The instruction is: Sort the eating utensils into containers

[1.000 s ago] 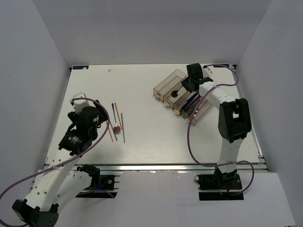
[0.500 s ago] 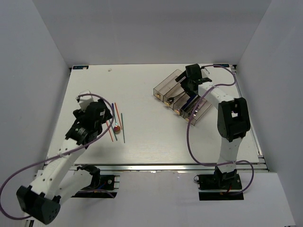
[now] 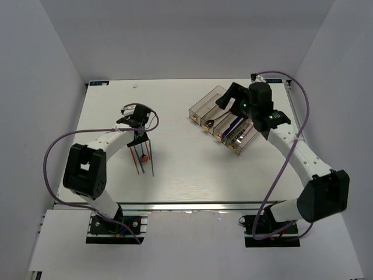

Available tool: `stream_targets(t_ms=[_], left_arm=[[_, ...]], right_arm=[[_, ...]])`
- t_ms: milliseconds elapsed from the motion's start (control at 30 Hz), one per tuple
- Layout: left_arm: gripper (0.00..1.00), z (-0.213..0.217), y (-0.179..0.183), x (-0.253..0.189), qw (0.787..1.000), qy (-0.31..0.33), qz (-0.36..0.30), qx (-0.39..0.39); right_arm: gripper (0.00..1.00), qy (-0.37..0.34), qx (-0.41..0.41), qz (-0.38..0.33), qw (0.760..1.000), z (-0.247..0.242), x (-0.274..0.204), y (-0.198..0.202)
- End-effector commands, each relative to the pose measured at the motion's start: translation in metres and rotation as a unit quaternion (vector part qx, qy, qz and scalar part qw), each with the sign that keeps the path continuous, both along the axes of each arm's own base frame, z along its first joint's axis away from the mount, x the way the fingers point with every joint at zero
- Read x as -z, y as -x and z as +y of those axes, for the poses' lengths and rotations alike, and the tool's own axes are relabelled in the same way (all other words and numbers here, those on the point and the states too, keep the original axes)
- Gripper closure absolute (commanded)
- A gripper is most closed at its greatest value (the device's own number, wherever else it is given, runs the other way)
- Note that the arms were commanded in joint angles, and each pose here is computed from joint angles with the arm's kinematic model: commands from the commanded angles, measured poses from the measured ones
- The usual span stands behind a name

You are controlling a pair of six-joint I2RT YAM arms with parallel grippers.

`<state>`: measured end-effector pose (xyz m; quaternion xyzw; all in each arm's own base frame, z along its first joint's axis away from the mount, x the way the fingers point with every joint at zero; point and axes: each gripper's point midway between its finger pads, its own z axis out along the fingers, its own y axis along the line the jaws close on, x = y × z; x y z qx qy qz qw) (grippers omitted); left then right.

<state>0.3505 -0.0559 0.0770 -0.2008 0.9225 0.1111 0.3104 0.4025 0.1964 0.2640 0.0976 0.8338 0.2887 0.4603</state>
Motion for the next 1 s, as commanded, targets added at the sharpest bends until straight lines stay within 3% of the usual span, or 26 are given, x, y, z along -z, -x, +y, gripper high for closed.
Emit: stream_targets(t_ms=[0, 600, 867, 967], left_arm=[[0.46, -0.020, -0.015, -0.005, 0.998, 0.052, -0.002, 0.039], [0.59, -0.017, -0.007, 0.054, 0.994, 0.082, 0.057, 0.034], [0.72, -0.018, 0.001, 0.079, 0.993, 0.088, 0.077, 0.024], [0.83, -0.017, 0.006, 0.088, 0.992, 0.086, 0.091, 0.021]], right_arm=[[0.11, 0.030, -0.040, -0.001, 0.999, -0.005, 0.022, 0.024], [0.11, 0.023, -0.076, -0.005, 0.997, -0.002, 0.026, 0.047], [0.11, 0.021, -0.076, -0.008, 0.997, -0.002, 0.022, 0.048], [0.11, 0.018, -0.074, -0.013, 0.997, -0.002, 0.017, 0.049]])
